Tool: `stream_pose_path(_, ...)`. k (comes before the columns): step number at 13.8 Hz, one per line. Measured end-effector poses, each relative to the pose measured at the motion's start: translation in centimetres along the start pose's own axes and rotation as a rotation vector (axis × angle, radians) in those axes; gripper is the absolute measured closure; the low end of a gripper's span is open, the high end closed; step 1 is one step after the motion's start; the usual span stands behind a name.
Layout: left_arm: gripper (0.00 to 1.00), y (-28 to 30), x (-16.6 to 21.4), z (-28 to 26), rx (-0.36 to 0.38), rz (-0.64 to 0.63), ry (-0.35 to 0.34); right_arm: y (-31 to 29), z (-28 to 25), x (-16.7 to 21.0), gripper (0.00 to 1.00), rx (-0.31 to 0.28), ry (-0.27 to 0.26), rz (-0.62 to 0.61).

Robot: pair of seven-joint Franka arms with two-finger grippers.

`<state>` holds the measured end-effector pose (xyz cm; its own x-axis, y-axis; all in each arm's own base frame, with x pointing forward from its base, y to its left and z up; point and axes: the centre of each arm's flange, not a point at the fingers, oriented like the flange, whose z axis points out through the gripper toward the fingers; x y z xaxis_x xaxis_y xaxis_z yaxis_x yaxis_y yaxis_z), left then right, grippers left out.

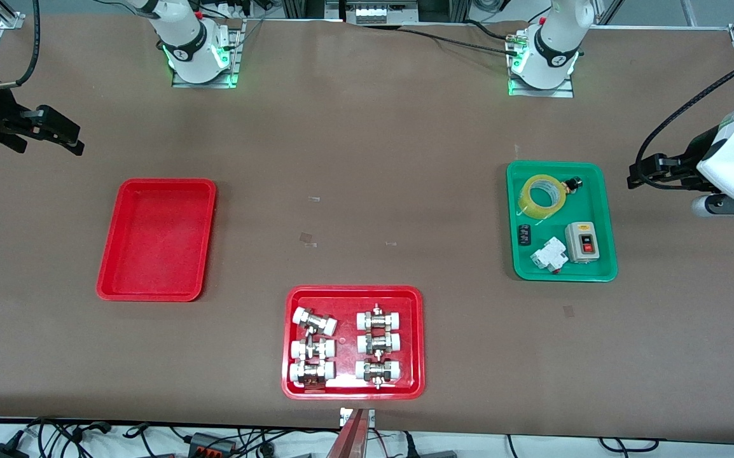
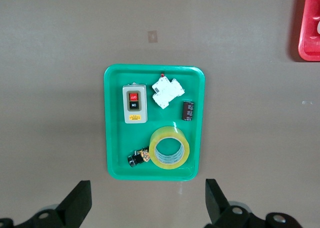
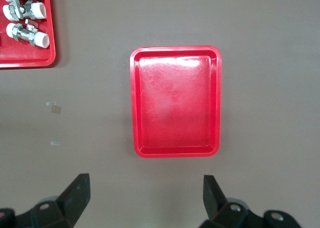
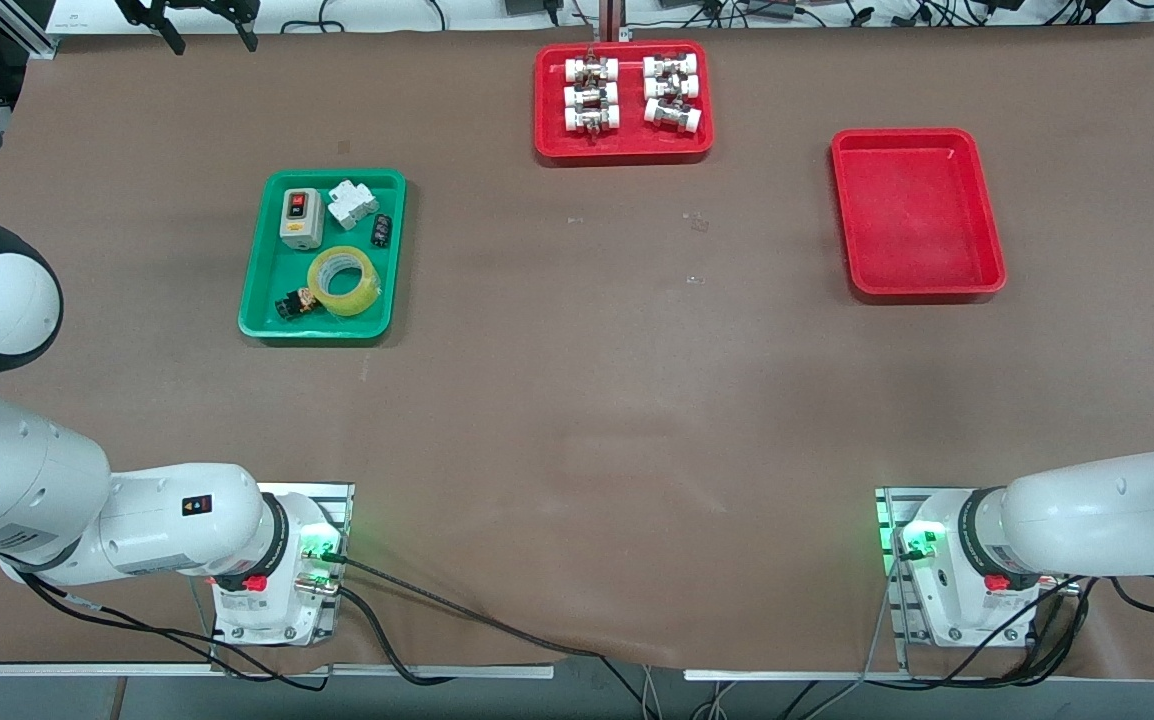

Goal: Left arm passes tape to right arm into tray
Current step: 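Move the left gripper toward the tape roll on the green tray, then lower the left gripper and grasp the tape roll by its rim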

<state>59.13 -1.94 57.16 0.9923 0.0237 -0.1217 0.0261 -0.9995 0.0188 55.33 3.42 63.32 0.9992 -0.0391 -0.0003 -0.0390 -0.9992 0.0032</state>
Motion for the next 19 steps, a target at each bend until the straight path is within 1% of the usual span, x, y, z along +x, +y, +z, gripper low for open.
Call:
stream_pose_path(4, 0.0, 0.0, 0.0, 0.3, -0.001, 0.003, -0.006, -0.1, 0.1, 0.1, 0.0, -0.009, 0.006, -0.004)
stream_pose_path(5, 0.0, 0.1, 0.2, 0.9, -0.008, 0.004, -0.019, -0.2, 0.1, 0.1, 0.0, -0.011, 0.006, -0.005)
stream_pose_path(7, 0.0, 0.2, 1.2, 3.2, -0.05, 0.002, -0.066, -0.2, 0.1, 0.1, 0.0, -0.011, 0.005, -0.005)
stream_pose_path(8, 0.0, 0.1, 1.8, 4.9, -0.065, -0.002, -0.103, -0.2, 0.1, 0.1, 0.0, -0.011, 0.004, -0.005)
stream_pose_path(10, 0.0, -0.4, 2.8, 9.1, -0.076, -0.007, -0.207, -0.2, 0.2, 0.1, 0.0, -0.012, 0.004, -0.005)
stream_pose_path(13, 0.0, -1.8, 4.8, 17.5, -0.095, -0.028, -0.358, -0.2, 0.2, 0.1, 0.0, -0.012, 0.003, -0.006)
stream_pose_path(14, 0.0, -2.3, 5.2, 20.2, -0.102, -0.037, -0.396, -0.2, 0.2, 0.1, 0.0, -0.012, 0.002, -0.006)
stream_pose_path(15, 0.0, -2.6, 5.3, 22.3, -0.106, -0.043, -0.408, -0.3, 0.2, 0.1, 0.0, -0.012, 0.002, -0.007)
stream_pose_path(16, 0.0, -2.6, 5.0, 24.2, -0.106, -0.047, -0.404, -0.4, 0.2, 0.1, 0.0, -0.012, 0.002, -0.009)
stream_pose_path(18, 0.0, -2.0, 3.6, 27.8, -0.1, -0.049, -0.356, -0.6, 0.3, 0.1, 0.0, -0.012, 0.002, -0.012)
stream_pose_path(19, 0.0, -1.7, 2.3, 29.7, -0.094, -0.05, -0.33, -0.6, 0.3, 0.1, 0.0, -0.013, 0.002, -0.013)
